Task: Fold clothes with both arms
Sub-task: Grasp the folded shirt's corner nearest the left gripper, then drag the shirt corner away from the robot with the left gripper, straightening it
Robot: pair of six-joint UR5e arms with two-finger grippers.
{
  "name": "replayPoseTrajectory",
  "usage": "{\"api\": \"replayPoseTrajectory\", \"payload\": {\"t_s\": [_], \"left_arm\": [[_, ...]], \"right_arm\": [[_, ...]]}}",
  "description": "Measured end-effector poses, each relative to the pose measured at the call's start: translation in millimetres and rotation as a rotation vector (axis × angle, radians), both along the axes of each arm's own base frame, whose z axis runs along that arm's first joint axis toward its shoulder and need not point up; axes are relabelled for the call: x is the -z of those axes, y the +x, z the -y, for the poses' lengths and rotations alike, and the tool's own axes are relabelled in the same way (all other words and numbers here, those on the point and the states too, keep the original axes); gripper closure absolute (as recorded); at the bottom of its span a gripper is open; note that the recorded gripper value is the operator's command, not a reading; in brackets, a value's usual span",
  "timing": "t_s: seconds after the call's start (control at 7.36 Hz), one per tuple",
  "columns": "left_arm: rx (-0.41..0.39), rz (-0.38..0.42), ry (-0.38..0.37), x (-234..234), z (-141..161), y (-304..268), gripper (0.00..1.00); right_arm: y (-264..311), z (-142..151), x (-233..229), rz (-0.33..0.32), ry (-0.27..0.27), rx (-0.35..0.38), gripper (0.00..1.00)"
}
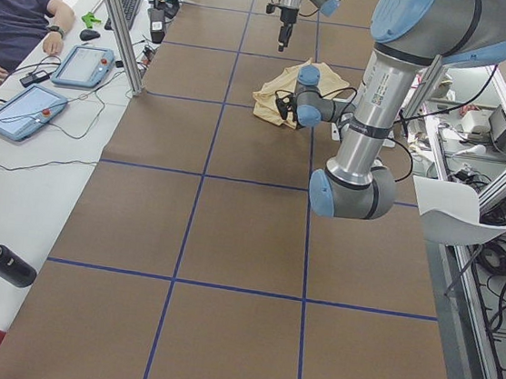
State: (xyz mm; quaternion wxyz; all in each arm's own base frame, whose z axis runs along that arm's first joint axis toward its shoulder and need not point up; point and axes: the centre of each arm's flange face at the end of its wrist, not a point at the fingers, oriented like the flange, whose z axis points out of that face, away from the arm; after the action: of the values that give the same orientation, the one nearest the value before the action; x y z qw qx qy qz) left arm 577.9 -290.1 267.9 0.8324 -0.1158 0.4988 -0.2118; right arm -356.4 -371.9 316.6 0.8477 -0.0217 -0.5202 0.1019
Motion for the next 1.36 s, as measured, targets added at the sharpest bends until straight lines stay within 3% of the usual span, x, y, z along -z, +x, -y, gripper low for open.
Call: {"api": "replayPoseTrajectory", "payload": {"t_s": [0.68,1.36], "left_arm": [[0.046,-0.041,0.008,22.3,26.3,-19.1,1.0],[0.188,-0.009,0.019,21.7,123.0,-46.1,1.0]], "right_arm": [[6.2,5.2,-1.2,-0.001,-0.003,-0.013,0.0],[14.4,10.6,-1.7,0.001,-0.007,-0.026,0.0]]}}
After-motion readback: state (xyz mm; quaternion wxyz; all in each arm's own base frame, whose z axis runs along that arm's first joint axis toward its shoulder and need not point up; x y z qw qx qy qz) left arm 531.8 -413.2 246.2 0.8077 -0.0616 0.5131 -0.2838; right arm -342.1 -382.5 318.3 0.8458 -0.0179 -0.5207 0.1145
